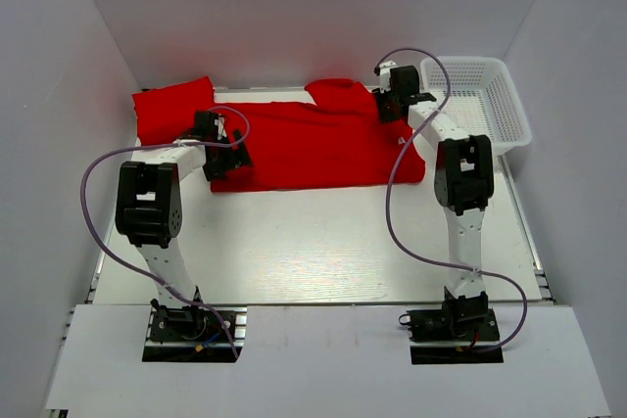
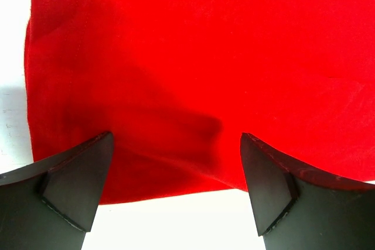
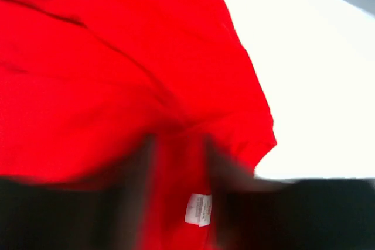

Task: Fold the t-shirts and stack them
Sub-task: Fold the flattened tshirt in 1/3 of the way

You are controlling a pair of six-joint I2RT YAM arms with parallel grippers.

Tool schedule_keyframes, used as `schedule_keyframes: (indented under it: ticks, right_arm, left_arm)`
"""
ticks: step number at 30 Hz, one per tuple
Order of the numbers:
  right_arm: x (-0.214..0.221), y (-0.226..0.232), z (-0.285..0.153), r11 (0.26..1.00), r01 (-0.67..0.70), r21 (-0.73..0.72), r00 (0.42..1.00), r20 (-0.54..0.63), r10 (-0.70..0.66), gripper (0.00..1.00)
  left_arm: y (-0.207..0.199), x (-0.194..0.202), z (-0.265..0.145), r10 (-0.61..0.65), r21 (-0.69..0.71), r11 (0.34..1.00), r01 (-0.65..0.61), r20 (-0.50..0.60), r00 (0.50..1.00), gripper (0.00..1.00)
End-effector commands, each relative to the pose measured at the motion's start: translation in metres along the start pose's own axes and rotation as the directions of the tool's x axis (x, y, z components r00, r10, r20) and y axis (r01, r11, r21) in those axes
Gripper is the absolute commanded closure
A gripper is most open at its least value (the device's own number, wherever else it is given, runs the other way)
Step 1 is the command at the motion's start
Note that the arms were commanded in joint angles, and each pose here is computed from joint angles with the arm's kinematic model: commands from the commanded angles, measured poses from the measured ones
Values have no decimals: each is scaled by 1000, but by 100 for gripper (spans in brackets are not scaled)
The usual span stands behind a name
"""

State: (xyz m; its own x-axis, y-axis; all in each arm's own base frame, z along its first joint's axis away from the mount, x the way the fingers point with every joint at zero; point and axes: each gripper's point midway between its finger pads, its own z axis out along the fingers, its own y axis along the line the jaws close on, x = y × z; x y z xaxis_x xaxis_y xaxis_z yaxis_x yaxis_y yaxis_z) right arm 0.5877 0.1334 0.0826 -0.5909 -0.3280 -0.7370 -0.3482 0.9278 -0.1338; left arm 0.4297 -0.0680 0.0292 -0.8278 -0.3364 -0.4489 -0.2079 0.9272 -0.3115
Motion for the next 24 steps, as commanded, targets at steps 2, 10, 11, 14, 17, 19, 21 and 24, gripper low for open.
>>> schedule_keyframes:
  ticks: [2,10,11,14,17,19,21,24]
  right_arm:
    - [-15,-34,2,985,117,127,993,16,-120,10]
    - [-13,11,-62,996,-37,-75,997,57,42,10]
    - [-13,18,-68,991,-65,-114,995,72,73,10]
    - [11,33,-89,976,-151,-160,986,43,159,10]
    - [33,54,-101,950,-202,-239,978,-5,207,10]
    - [53,62,-99,937,-232,-260,973,-58,225,10]
    - [61,76,-97,911,-257,-324,966,-94,239,10]
    - [76,89,-88,883,-293,-368,955,-153,253,10]
  left_arm:
    - [31,31,16,-22,-107,994,11,-105,994,0]
    - [24,25,10,-19,-80,997,12,-88,996,0]
    - [26,28,10,-20,-84,996,12,-96,995,0]
    - [22,23,1,-18,-79,997,11,-84,996,0]
    - [17,14,-9,-13,-68,998,9,-59,998,0]
    - [6,3,-16,4,-22,1000,-4,-31,1000,0]
    - [-3,-7,-19,8,11,1000,-7,-15,1000,0]
    - [-12,-17,-17,13,46,999,-13,9,1000,0]
